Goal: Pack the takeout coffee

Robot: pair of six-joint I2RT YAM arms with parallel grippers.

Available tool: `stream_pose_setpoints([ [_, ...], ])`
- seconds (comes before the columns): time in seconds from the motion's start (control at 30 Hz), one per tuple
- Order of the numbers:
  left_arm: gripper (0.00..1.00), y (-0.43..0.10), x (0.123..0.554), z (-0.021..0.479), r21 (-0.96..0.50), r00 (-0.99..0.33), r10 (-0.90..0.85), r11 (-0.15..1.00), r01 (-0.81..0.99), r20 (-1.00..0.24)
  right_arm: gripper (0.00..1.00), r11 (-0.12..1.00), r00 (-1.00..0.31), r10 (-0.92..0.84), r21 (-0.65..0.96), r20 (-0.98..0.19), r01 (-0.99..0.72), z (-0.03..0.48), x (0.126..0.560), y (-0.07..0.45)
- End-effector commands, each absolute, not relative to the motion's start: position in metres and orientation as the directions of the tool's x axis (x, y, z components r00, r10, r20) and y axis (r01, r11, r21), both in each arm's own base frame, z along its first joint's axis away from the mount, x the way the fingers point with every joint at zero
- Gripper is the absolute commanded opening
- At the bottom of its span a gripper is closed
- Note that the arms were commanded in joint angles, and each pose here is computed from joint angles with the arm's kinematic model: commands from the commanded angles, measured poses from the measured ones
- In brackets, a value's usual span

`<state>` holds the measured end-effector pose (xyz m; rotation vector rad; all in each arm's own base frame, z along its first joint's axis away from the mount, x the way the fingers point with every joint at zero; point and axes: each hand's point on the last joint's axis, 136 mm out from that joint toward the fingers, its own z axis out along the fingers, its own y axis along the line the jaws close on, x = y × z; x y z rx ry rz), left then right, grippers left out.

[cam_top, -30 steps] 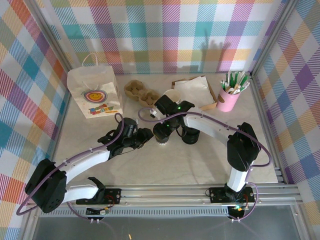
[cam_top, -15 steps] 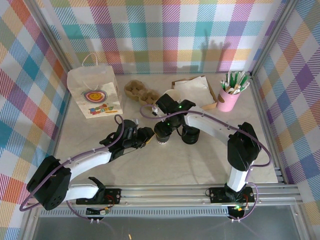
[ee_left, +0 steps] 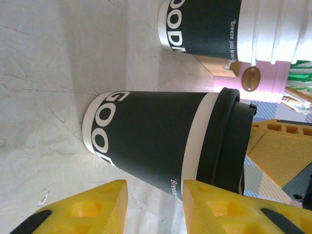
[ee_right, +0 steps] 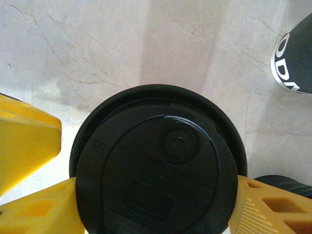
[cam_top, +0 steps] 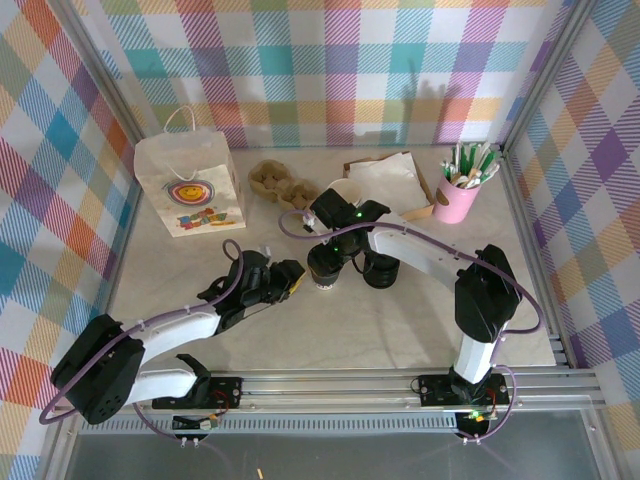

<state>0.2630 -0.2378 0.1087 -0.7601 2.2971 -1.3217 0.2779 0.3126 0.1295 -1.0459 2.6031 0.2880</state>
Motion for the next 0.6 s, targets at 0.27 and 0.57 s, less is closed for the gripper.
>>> stream_pose_setpoints([
  [0.27,0.37,-0.241,0.275,0.13,-0.954,-0.727,-0.687,0.223,-0.203,-0.006,0.65,0.709,-0.718,-0.662,0.129,-0.215,-0.693,0.108,0.245,0.305],
  [0.57,0.37,-0.252,0.279,0.126,-0.965,-0.74,-0.671,0.158,-0.207,0.049,0.65,0.705,-0.715,-0.666,0.133,-0.214,-0.696,0.107,0.243,0.307],
])
